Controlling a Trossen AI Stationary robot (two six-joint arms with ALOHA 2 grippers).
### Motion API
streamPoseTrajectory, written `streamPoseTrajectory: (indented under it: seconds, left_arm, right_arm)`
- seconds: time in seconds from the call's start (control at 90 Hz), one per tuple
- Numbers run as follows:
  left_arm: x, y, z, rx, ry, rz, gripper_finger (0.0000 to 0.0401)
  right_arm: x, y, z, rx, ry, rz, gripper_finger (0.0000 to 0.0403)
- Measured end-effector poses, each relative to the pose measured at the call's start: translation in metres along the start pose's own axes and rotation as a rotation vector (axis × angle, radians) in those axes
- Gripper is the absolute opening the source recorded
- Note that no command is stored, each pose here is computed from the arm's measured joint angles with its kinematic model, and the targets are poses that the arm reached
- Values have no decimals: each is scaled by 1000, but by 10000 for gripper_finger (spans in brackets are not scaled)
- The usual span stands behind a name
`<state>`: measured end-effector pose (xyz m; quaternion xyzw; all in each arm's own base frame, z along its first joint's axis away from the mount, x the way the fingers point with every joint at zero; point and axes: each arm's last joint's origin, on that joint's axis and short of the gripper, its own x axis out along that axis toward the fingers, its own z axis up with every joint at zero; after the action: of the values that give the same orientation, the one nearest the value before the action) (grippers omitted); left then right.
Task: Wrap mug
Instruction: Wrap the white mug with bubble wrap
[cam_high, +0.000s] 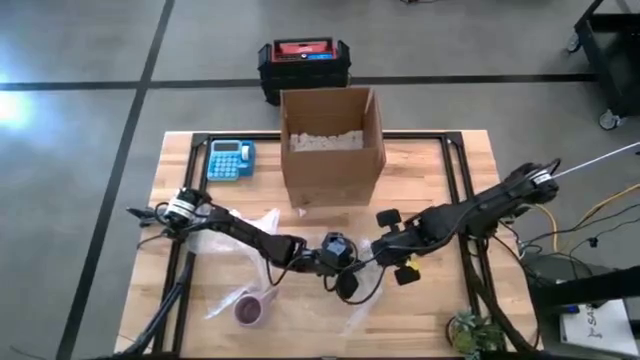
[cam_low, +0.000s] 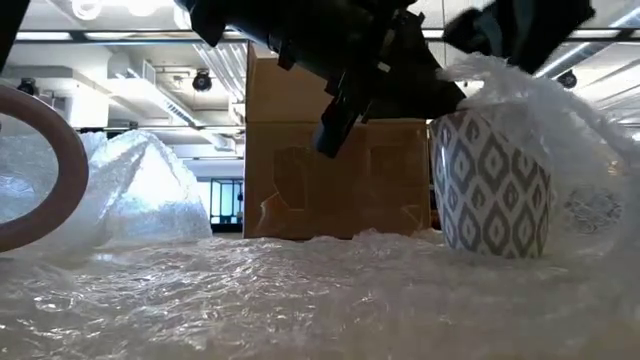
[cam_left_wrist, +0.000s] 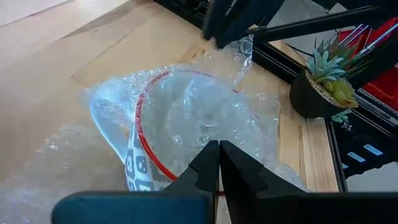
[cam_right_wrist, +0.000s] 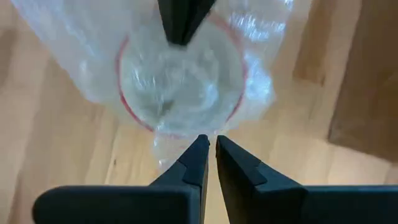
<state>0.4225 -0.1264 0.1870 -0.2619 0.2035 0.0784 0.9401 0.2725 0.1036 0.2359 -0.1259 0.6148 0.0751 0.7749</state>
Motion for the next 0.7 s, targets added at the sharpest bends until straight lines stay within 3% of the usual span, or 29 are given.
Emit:
streamPoseTrajectory:
  seconds: [0.189,0.444,0.589,0.7]
  left_arm:
    - [0,0,0,0,1,-1,0]
    - [0,-1,1,0,-7,-7,0]
    - [0,0,2,-5,-11,-5,0]
    - [0,0,0,0,0,2,0]
  right_arm:
    - [30,4,11,-15,-57,2,18]
    - [72,9,20,-70,19,-11,18]
    - [61,9,23,-83,77,-7,18]
    - [30,7,26,-87,56,6,18]
